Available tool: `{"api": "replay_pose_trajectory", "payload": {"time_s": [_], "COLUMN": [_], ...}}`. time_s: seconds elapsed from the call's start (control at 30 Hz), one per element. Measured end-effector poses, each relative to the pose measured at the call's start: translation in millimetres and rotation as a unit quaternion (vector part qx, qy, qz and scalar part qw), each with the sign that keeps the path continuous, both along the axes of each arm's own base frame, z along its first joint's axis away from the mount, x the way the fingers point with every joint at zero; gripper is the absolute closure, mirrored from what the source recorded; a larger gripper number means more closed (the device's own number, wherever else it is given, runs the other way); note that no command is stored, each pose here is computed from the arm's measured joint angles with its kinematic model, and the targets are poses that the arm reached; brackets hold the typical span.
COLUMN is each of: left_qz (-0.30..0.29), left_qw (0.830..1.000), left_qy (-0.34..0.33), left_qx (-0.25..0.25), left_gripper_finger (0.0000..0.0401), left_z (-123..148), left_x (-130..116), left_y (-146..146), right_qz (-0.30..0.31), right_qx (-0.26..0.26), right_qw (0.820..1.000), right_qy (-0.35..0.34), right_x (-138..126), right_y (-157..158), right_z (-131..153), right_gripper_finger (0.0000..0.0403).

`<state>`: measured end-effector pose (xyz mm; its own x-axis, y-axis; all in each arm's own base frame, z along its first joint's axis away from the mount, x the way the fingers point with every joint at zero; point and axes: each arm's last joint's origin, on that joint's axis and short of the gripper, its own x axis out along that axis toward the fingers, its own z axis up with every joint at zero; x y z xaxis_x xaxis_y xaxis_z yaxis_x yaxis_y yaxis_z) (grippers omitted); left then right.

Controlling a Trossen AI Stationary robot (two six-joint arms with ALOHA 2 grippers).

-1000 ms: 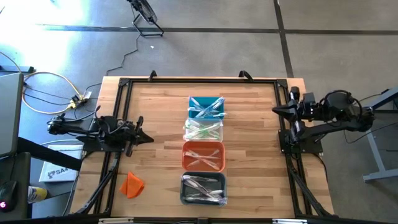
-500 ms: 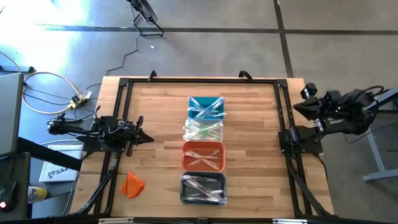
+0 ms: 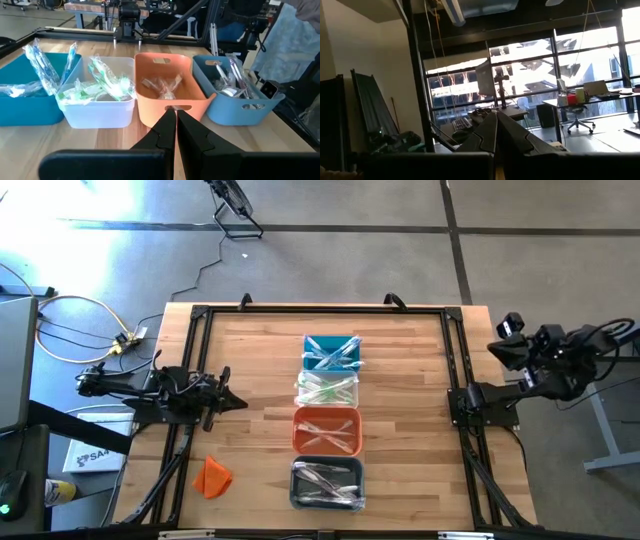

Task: Pick & Place Toothbrushes
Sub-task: Return to home position

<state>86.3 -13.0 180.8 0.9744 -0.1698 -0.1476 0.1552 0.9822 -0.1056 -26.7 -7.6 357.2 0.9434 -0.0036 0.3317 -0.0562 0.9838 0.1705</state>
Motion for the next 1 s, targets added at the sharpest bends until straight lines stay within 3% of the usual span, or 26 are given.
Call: {"api": "replay_pose_trajectory", "payload": {"time_s": [0.23, 0.43, 0.6, 1.0], "left_qz": [0.000, 0.005, 0.012, 0.011], "left_qw": [1.000, 1.000, 1.000, 0.999], "left_qy": [0.000, 0.009, 0.010, 0.019], "left_qx": [0.000, 0.002, 0.009, 0.024], "left_gripper_finger": [0.0391, 0.0391, 0.0391, 0.0391], "left_z": [0, -2, -2, -4], "left_x": [0, 0, 0, -1], "left_y": [0, 0, 1, 1], "right_qz": [0.006, 0.005, 0.001, -0.034], "right_qx": [0.009, 0.014, -0.012, -0.039], "right_qw": [1.000, 0.999, 0.999, 0.997], "right_qy": [0.014, 0.034, 0.036, 0.051], "right_x": [12, 52, 80, 114], "right_y": [2, 7, 11, 14], "right_z": [-10, -45, -78, -146], "right_gripper_finger": [0.0401, 0.0401, 0.0400, 0.0400]}}
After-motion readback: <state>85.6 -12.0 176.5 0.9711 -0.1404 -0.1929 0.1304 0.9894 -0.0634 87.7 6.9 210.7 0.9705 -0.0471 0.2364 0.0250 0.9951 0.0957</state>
